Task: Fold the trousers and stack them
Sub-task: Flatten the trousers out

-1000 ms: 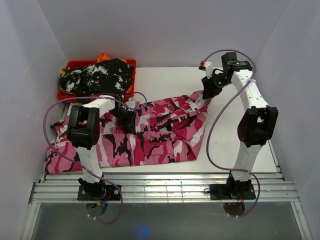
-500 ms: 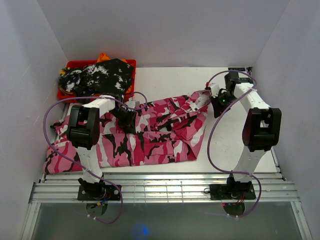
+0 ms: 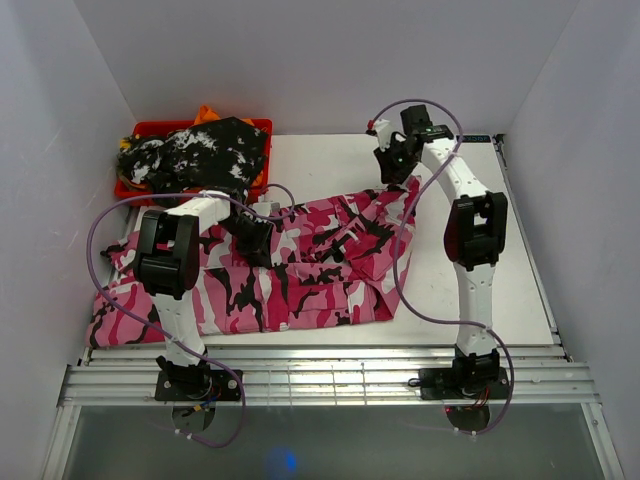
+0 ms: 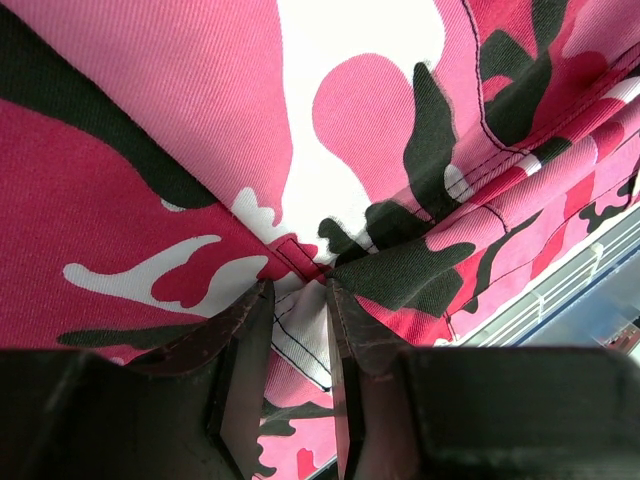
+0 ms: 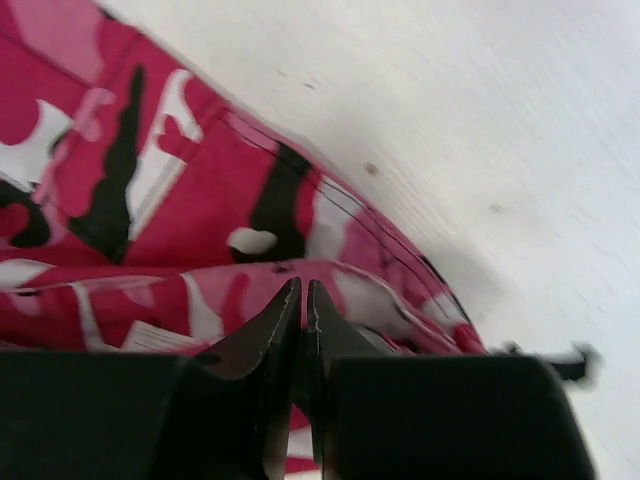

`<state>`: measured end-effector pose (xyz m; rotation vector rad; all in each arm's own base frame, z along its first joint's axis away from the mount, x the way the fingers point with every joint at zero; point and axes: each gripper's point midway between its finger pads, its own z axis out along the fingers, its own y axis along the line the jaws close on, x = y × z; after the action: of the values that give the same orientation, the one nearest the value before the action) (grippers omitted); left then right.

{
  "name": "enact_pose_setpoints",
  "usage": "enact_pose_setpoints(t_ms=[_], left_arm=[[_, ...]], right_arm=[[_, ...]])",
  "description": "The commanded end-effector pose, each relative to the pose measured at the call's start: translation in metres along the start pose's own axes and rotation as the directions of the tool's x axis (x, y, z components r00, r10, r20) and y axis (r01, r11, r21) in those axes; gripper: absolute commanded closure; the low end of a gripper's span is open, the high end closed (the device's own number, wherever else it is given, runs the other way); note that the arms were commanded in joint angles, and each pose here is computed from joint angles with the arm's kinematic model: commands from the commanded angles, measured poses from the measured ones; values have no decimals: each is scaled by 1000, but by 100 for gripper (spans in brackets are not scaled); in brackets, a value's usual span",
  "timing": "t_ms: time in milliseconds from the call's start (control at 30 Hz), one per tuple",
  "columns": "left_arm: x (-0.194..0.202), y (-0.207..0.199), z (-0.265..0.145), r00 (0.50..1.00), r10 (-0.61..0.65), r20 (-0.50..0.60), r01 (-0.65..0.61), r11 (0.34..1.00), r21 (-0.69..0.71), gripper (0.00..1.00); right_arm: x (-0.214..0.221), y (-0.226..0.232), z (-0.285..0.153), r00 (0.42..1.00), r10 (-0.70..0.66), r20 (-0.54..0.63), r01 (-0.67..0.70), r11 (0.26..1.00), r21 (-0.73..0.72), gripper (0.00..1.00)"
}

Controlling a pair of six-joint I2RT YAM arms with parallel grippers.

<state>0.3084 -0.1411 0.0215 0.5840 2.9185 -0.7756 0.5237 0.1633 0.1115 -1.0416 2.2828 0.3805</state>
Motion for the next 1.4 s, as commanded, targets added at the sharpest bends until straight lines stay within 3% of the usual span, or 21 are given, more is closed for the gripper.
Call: enact_pose_setpoints(t_ms=[0, 200, 233, 333, 433, 633, 767, 933, 1200, 1300, 1333, 1367], left_arm=[[13, 10, 12, 999, 10, -53, -12, 999, -37, 60], [12, 9, 9, 999, 11, -44, -12, 999, -41, 60], [11, 8, 9, 999, 15, -42, -17, 999, -42, 59], [8, 8, 6, 999, 17, -30, -18, 999, -45, 54], [5, 8, 1, 999, 29, -17, -30, 997, -66, 48], [12, 12, 0, 999, 23, -25, -26, 996, -87, 38], [13, 12, 1, 1000, 14, -23, -16, 996, -86, 37], [18, 15, 2, 1000, -14, -22, 12, 997, -79, 36], [16, 19, 1, 1000, -20, -21, 19, 996, -83, 36], [16, 19, 0, 1000, -18, -22, 16, 996, -86, 36], [17, 19, 0, 1000, -18, -23, 16, 996, -86, 36], [16, 19, 0, 1000, -16, -22, 14, 996, -86, 36]], right_arm=[[-13, 40, 19, 998, -60, 30, 63, 994, -93, 86], [-62, 35, -23, 984, -76, 161, 79, 997, -9, 73], [-74, 33, -36, 978, -90, 189, 88, 996, 16, 57], [-113, 38, -86, 943, -155, 295, 134, 987, 89, 28], [-121, 74, -100, 928, -238, 285, 222, 971, 90, 21], [-78, 169, -58, 893, -430, 132, 444, 890, -102, 26], [-41, 212, -50, 861, -504, 66, 496, 806, -324, 29], [-8, 235, -32, 836, -548, 20, 496, 740, -455, 30], [28, 235, 2, 817, -574, -53, 472, 720, -508, 31], [43, 235, -4, 799, -594, -92, 460, 704, -542, 46], [48, 232, -6, 793, -600, -109, 458, 704, -543, 65], [50, 230, -9, 790, -602, -117, 459, 706, -540, 77]])
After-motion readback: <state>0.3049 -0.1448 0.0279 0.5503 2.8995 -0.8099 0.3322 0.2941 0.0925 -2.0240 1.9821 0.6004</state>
